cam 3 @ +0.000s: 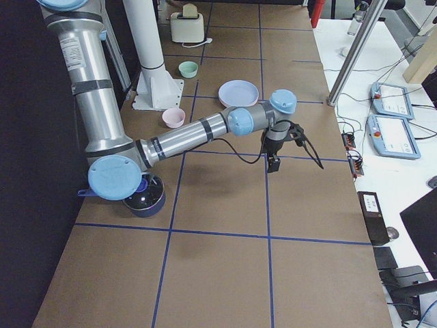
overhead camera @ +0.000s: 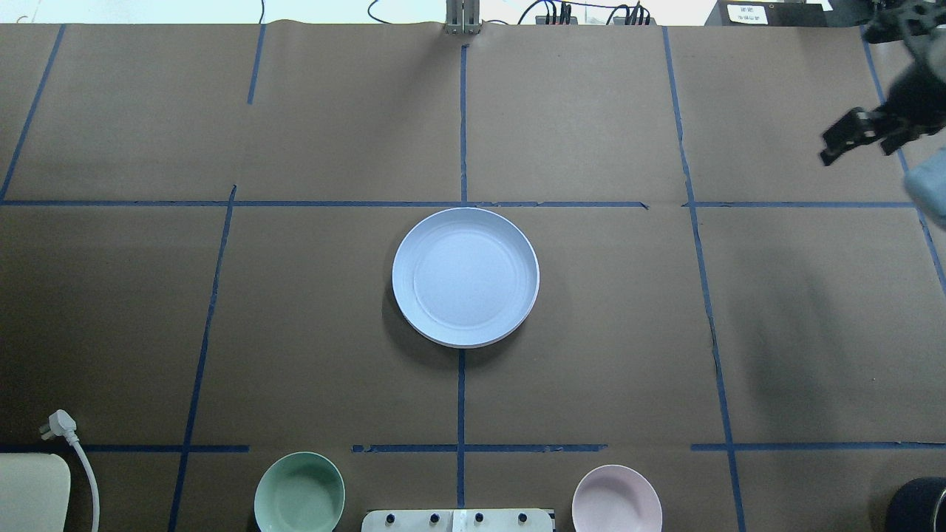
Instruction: Stack three plates with pink and blue
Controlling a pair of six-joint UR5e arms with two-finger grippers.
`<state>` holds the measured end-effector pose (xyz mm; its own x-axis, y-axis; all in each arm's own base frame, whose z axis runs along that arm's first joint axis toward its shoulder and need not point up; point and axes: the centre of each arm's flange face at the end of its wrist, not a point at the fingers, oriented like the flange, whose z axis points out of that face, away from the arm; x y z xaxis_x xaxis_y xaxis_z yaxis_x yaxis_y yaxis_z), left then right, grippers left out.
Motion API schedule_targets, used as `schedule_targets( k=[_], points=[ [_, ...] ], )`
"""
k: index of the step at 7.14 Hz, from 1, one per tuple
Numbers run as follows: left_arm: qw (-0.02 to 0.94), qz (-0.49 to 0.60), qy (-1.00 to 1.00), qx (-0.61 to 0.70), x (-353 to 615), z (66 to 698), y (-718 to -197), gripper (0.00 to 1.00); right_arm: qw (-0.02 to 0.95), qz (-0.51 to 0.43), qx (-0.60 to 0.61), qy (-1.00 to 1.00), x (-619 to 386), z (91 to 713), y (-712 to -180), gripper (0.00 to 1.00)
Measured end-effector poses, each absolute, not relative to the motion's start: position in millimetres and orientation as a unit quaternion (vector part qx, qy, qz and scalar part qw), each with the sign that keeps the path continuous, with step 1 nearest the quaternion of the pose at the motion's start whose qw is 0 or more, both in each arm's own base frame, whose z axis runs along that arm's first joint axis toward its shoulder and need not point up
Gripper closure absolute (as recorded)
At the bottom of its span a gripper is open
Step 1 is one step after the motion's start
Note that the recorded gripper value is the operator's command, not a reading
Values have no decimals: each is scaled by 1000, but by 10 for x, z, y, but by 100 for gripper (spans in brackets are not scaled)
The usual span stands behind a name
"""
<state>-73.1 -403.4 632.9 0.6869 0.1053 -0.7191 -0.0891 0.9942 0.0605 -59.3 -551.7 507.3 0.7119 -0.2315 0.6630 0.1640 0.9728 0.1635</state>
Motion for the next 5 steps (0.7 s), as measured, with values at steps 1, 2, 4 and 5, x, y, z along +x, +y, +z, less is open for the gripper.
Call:
schedule_targets(
  k=[1, 2, 4, 5],
  points=[
    [919, 53, 391, 11, -734, 6320, -4036, 0, 924, -118, 46, -360, -38, 5559, -5201, 0],
    [919, 54, 391, 12, -735, 6317, -4036, 0, 926, -113, 37, -359, 346, 5951, -4857, 0],
    [919, 54, 391, 12, -735, 6309, -4030, 0, 929, -94, 16, -359, 605, 6328, -4454, 0],
    [919, 54, 391, 11, -731, 6322, -4010, 0, 929, -92, 13, -359, 627, 6374, -4400, 0]
  ],
)
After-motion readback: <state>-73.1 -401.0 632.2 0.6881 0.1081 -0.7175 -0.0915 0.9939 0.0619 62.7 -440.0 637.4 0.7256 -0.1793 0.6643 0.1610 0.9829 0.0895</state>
